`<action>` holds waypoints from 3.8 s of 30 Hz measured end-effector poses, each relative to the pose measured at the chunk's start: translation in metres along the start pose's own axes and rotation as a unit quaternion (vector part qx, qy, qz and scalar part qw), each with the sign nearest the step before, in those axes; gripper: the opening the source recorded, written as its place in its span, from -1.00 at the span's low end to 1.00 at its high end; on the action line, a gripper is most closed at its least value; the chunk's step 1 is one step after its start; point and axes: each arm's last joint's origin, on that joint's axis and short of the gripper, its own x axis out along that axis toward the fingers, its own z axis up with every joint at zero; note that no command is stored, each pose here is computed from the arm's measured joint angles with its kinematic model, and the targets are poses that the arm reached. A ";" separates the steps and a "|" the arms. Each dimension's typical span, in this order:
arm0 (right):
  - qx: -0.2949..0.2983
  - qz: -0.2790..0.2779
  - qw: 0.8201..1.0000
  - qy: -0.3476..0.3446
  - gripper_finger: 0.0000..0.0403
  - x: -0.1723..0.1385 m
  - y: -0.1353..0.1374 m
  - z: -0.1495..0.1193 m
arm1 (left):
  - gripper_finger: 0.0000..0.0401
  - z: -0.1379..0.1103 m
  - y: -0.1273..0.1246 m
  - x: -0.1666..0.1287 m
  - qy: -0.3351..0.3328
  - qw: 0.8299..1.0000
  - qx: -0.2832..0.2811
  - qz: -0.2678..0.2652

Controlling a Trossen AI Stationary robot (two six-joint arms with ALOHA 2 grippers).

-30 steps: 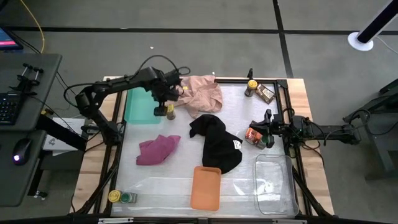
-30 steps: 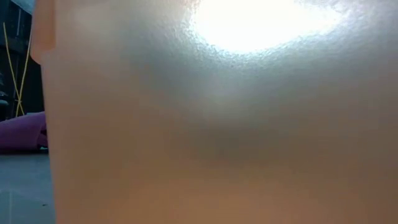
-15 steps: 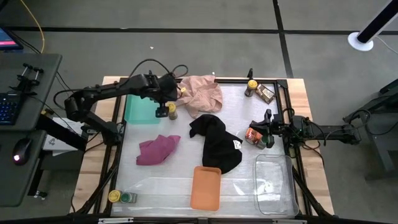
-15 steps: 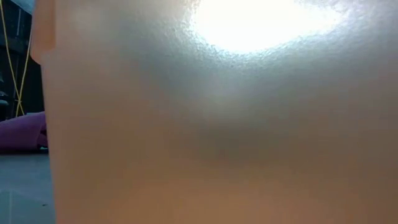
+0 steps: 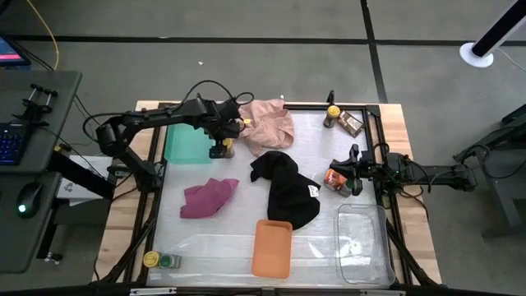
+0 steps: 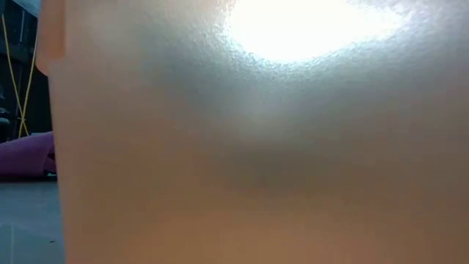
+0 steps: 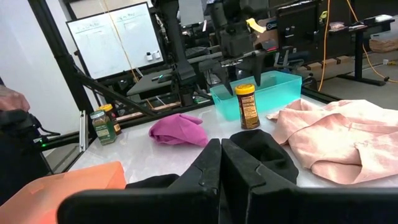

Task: Sort spices by type
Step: Put the top left yellow seasoning bottle into the green bin, then put the right yellow seasoning bottle into the green bin

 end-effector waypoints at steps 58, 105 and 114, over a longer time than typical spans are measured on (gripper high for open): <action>0.000 0.000 1.000 0.000 -1.00 0.000 0.000 0.000 | -0.06 -0.122 0.087 -0.051 0.040 0.860 -0.495 0.120; 0.000 0.000 1.000 0.000 -1.00 0.000 0.000 0.000 | 0.26 -0.129 0.111 -0.014 0.030 0.639 -0.739 0.213; 0.000 0.000 1.000 0.000 -1.00 0.000 0.000 0.000 | 0.27 -0.120 0.137 -0.061 -0.070 0.642 -0.723 0.244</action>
